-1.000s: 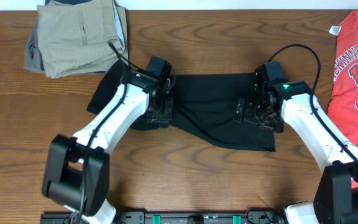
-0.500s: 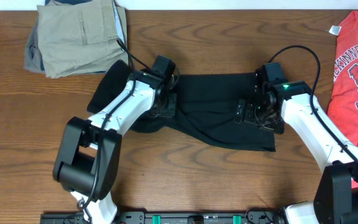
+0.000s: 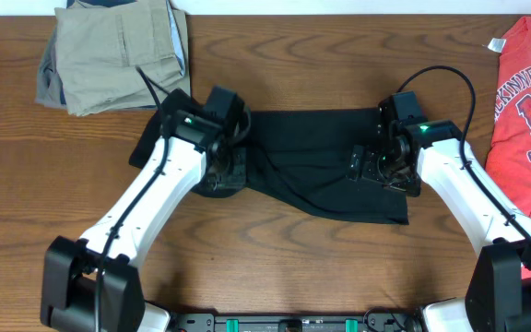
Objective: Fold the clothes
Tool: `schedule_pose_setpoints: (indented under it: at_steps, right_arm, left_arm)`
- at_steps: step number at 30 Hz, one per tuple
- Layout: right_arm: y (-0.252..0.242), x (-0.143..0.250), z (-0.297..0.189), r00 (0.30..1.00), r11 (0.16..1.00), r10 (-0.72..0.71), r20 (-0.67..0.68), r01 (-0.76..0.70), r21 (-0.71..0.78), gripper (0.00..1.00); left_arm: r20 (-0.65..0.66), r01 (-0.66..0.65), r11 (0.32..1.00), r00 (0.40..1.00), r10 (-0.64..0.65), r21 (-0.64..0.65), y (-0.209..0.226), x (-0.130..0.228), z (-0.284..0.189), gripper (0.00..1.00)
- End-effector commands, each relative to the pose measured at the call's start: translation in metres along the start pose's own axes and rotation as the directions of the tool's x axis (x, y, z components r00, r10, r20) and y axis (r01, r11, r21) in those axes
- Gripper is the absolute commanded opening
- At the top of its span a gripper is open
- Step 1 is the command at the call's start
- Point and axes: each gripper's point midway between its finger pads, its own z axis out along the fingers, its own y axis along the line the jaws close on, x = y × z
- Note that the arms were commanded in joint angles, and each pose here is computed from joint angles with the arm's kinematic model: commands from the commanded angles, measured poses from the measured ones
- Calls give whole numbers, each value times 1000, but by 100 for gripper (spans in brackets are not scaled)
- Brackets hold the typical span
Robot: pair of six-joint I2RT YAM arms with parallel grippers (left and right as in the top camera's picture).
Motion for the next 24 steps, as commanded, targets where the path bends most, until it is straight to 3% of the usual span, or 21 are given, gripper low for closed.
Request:
schedule_pose_setpoints:
  at_steps: [1, 8, 24]
  right_arm:
    - [0, 1, 2, 1000, 1000, -16, -3, 16, 12, 99]
    - [0, 1, 2, 1000, 1000, -15, -3, 16, 12, 99]
    - [-1, 3, 2, 1000, 1000, -15, -9, 15, 15, 99]
  left_arm:
    - [-85, 163, 985, 982, -168, -62, 17, 25, 33, 41]
    - [-43, 310, 950, 949, -312, -45, 25, 33, 71, 41]
    - [71, 425, 902, 900, -429, 70, 11, -4, 85, 40]
